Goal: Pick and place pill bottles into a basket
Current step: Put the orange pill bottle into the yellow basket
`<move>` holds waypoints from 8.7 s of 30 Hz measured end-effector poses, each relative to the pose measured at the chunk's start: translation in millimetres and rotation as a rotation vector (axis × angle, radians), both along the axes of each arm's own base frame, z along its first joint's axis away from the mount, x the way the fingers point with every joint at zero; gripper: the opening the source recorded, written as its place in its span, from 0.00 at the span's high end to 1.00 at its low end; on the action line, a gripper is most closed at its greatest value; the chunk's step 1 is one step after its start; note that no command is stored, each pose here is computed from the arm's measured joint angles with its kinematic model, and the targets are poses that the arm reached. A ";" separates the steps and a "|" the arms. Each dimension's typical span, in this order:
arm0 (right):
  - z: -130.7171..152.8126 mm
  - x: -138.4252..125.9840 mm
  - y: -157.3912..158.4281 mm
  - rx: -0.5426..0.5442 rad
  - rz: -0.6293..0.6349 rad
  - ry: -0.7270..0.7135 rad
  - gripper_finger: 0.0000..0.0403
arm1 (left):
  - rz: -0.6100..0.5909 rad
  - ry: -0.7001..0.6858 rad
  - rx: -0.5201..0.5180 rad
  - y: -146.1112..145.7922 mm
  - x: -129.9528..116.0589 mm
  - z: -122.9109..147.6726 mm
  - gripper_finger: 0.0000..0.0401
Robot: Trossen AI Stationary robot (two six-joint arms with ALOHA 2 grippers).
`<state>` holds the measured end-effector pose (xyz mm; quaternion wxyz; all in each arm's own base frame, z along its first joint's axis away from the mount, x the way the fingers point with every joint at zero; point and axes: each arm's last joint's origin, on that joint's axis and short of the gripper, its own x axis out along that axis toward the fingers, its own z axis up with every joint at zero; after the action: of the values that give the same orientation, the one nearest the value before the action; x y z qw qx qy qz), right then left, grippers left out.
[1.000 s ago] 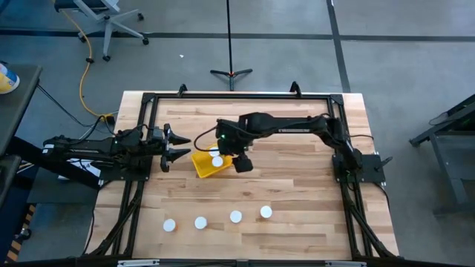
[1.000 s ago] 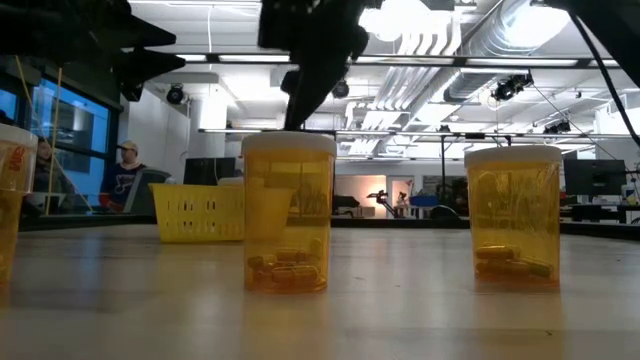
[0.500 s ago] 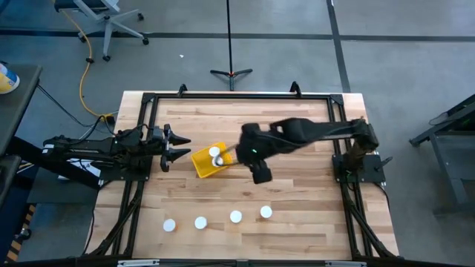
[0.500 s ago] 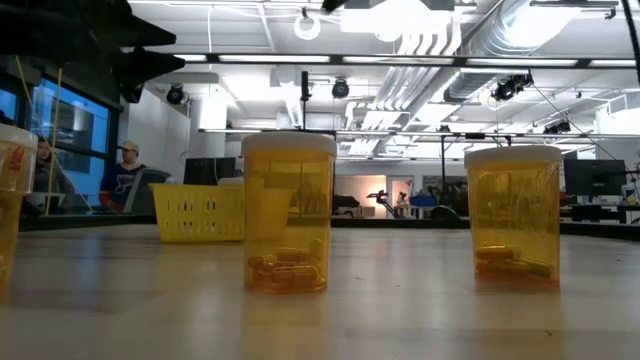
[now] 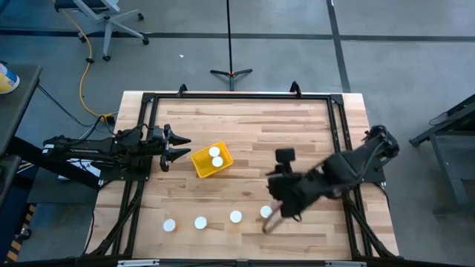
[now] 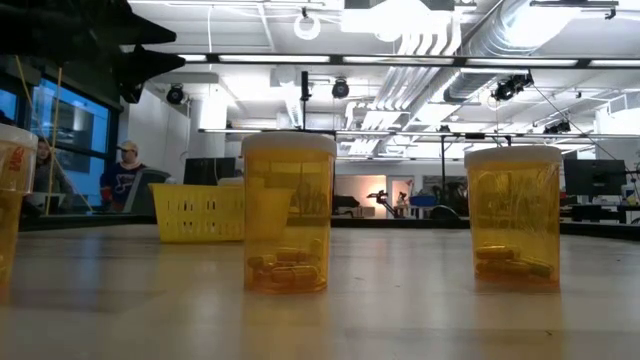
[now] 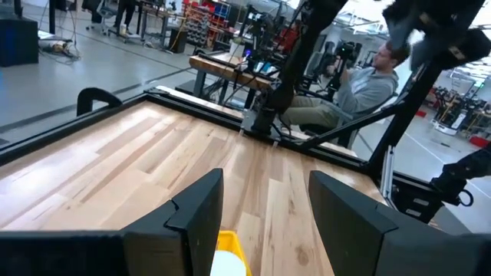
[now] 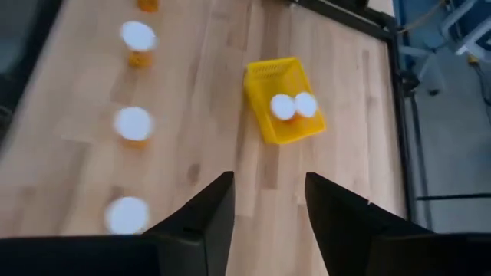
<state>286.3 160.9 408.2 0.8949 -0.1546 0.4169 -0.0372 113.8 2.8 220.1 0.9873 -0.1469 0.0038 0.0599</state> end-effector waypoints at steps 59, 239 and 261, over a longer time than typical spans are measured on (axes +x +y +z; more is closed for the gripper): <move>-177.1 -114.7 -163.0 0.001 -0.007 -1.043 0.64 | 0.097 -0.107 0.316 2.3 1.4 15.5 0.28; -191.9 -112.8 -163.0 -0.126 0.044 -0.857 0.64 | -0.168 1.787 -0.349 -216.0 110.9 -35.7 0.34; -193.4 -112.7 -162.8 -0.122 0.055 -0.843 0.64 | -0.176 1.884 -0.425 -213.4 106.6 -32.4 0.37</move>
<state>173.6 -1.9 214.8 0.9769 -0.1896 0.0072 -0.0979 220.4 -210.5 187.6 0.5331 -0.2132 0.8151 0.0769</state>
